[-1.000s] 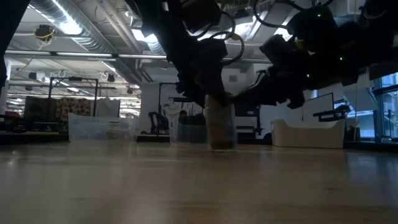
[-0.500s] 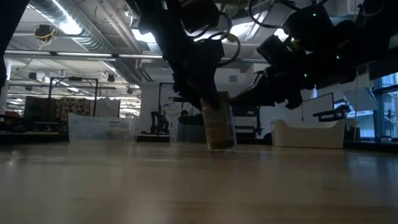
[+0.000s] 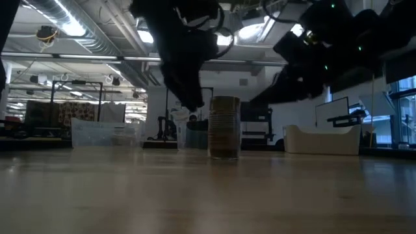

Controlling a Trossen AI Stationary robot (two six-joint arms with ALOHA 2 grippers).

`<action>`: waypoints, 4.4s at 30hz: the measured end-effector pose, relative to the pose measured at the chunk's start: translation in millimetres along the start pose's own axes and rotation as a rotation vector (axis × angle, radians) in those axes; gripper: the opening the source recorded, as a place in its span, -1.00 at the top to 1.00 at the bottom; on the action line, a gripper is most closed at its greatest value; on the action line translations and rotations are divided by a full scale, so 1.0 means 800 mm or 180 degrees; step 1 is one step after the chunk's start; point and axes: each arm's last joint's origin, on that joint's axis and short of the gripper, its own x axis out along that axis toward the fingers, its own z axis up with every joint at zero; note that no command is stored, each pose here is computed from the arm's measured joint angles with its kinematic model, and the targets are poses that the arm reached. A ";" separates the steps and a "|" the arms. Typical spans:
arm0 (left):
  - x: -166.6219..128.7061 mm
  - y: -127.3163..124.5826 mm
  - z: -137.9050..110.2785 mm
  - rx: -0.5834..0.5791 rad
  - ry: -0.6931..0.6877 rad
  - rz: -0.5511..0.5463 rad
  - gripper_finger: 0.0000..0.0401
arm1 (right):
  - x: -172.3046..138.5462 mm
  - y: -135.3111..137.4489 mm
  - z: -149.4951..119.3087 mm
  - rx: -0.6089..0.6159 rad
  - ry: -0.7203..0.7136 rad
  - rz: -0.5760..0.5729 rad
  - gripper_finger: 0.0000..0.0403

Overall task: Sort spices by type
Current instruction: Put the top left golden seasoning bottle into the right white bin, then put the right gold seasoning bottle into the white bin

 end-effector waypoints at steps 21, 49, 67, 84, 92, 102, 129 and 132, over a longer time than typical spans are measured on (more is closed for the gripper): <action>0.070 -0.025 -0.119 0.0162 -0.0307 0.0335 -0.56 | 0.058 0.001 0.088 -0.0004 0.0573 -0.0003 -0.82; 0.075 -0.025 -0.119 0.0162 -0.0573 0.0252 -0.56 | 0.081 -0.006 0.071 0.0383 0.1043 0.0239 -0.38; 0.074 -0.027 -0.114 0.0055 -0.0711 0.0213 -0.56 | -0.058 -0.065 0.116 -0.0044 0.1174 -0.1329 -0.38; 0.074 -0.027 -0.113 0.0053 -0.0728 0.0213 -0.56 | -0.116 -0.195 0.028 0.0889 0.1077 -0.2714 -0.38; 0.074 -0.027 -0.112 0.0049 -0.0741 0.0210 -0.56 | -0.106 -0.227 -0.013 0.1365 0.1003 -0.2731 -0.38; 0.073 -0.027 -0.111 0.0039 -0.0780 0.0199 -0.56 | -0.077 -0.244 -0.047 0.1531 0.1247 -0.2713 -0.38; 0.073 -0.027 -0.111 0.0025 -0.0777 0.0197 -0.56 | -0.122 -0.192 -0.003 0.1161 0.1223 -0.2370 -0.78; 0.073 -0.027 -0.111 0.0024 -0.0777 0.0197 -0.56 | -0.140 -0.168 0.006 0.1052 0.1241 -0.2167 -0.78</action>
